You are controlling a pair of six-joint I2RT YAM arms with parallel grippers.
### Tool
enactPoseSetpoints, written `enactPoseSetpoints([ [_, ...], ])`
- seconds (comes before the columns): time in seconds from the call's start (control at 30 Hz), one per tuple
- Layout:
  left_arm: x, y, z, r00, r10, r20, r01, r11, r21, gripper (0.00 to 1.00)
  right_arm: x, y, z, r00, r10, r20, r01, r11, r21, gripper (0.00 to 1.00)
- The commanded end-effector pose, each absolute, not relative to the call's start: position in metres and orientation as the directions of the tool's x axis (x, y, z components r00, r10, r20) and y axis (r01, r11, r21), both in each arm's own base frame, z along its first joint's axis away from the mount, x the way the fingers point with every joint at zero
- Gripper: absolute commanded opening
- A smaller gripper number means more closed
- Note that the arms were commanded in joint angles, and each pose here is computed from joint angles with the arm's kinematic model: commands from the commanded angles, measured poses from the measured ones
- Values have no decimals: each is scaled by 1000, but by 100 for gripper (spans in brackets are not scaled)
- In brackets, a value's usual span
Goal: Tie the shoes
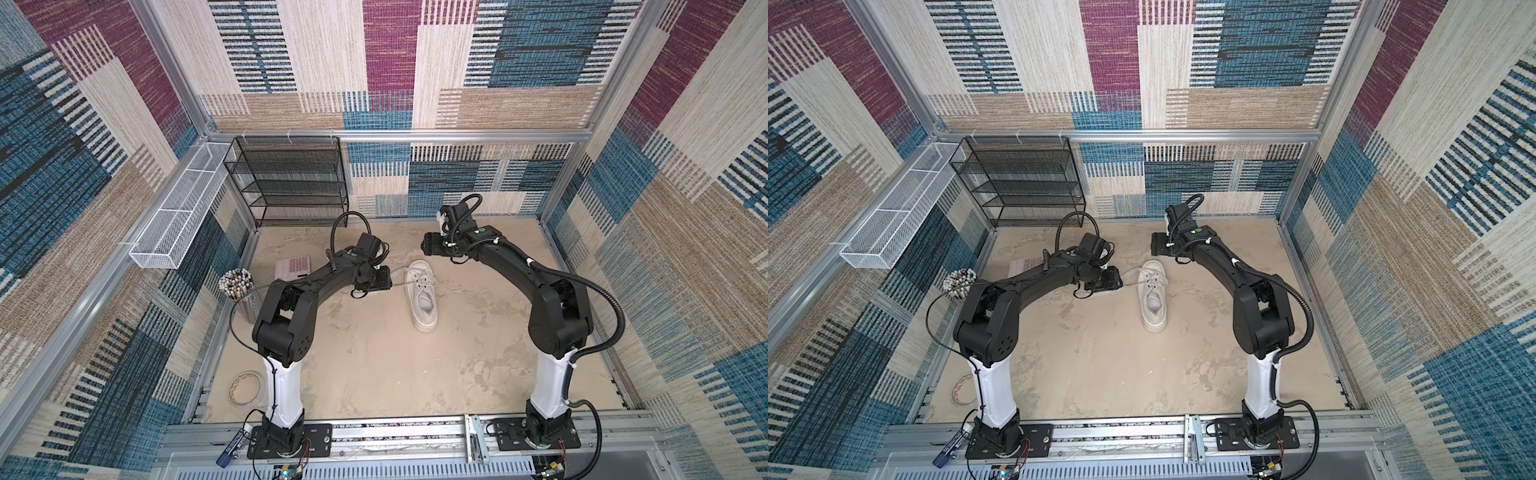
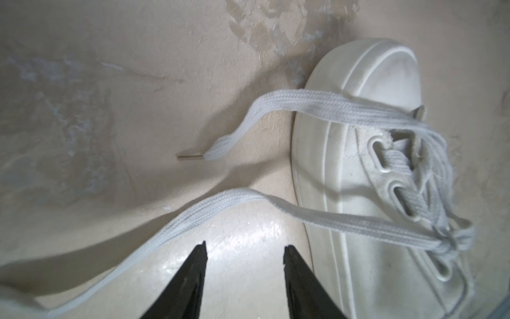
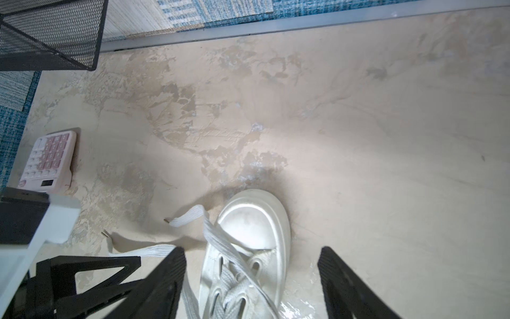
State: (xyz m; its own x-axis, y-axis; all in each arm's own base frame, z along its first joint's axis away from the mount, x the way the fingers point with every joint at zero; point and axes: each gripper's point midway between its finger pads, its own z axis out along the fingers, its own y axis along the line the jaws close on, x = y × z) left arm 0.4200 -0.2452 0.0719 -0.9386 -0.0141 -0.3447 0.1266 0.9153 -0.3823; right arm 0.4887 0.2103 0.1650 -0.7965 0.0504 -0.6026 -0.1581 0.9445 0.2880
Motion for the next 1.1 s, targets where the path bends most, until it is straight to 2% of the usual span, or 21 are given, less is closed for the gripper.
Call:
enactPoseSetpoints([
  [0.0,428,-263,83,-930,-27,-365,147,886,-439,45,492,203,175,-769,52,-638,-164,947,275,78],
  [0.13,420,-267,76,-913,101,-395,261,890,-374,46,490,195,174,-770,61,-635,-154,948,278,78],
  [0.23,415,-269,69,-908,158,-389,306,883,-355,47,490,192,174,-768,61,-637,-153,949,276,78],
  [0.4,420,-269,68,-862,253,-439,392,882,-262,47,489,192,179,-762,56,-645,-164,947,277,78],
  [0.6,424,-278,64,-805,374,-461,510,833,-215,47,487,190,178,-767,41,-640,-172,949,266,78],
  [0.83,425,-279,57,-832,339,-438,473,848,-241,49,481,186,167,-781,38,-623,-162,952,261,78],
  [0.97,433,-259,54,-860,280,-426,384,906,-180,45,481,184,168,-782,41,-622,-157,953,260,78],
  [1.07,428,-254,55,-906,193,-376,303,917,-258,44,480,184,167,-781,39,-623,-159,953,259,78],
])
